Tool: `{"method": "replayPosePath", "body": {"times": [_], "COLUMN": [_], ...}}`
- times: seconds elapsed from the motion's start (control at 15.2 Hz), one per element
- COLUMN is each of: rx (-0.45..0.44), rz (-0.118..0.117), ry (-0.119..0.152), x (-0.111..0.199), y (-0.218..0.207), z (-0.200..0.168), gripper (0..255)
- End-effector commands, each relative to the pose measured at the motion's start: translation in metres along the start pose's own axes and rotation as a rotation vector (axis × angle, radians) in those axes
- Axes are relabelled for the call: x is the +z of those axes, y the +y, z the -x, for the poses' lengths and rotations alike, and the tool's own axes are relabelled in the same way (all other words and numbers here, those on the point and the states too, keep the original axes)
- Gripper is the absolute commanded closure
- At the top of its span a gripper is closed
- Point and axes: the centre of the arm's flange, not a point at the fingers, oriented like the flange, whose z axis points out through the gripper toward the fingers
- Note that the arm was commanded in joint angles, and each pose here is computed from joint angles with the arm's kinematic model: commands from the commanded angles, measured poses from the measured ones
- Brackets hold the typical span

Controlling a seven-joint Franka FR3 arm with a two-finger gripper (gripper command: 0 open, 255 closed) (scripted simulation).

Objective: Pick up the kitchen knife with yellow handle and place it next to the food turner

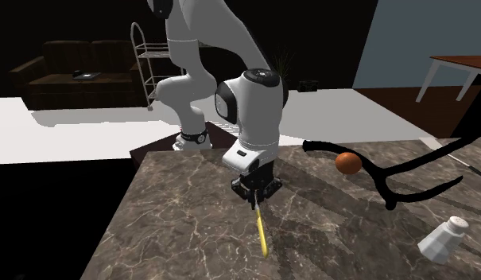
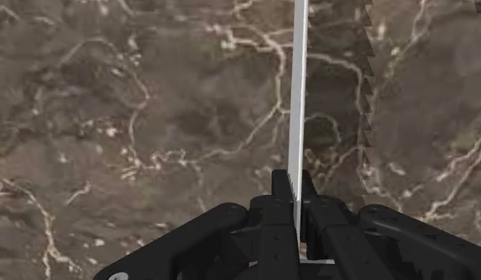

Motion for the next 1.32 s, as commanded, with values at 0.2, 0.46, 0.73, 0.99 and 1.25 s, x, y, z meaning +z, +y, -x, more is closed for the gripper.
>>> {"method": "replayPosePath", "body": {"times": [0.2,0.46,0.73,0.99,1.25], "rx": [0.000,0.000,0.000,0.000,0.000], "rz": [0.000,0.000,0.000,0.000,0.000], "ry": [0.000,0.000,0.000,0.000,0.000], "x": [-0.010,-0.032,-0.053,-0.074,-0.095], "y": [0.000,0.000,0.000,0.000,0.000], "z": [0.000,-0.001,-0.001,-0.001,-0.002], "gripper": [255,255,255,255,255]}}
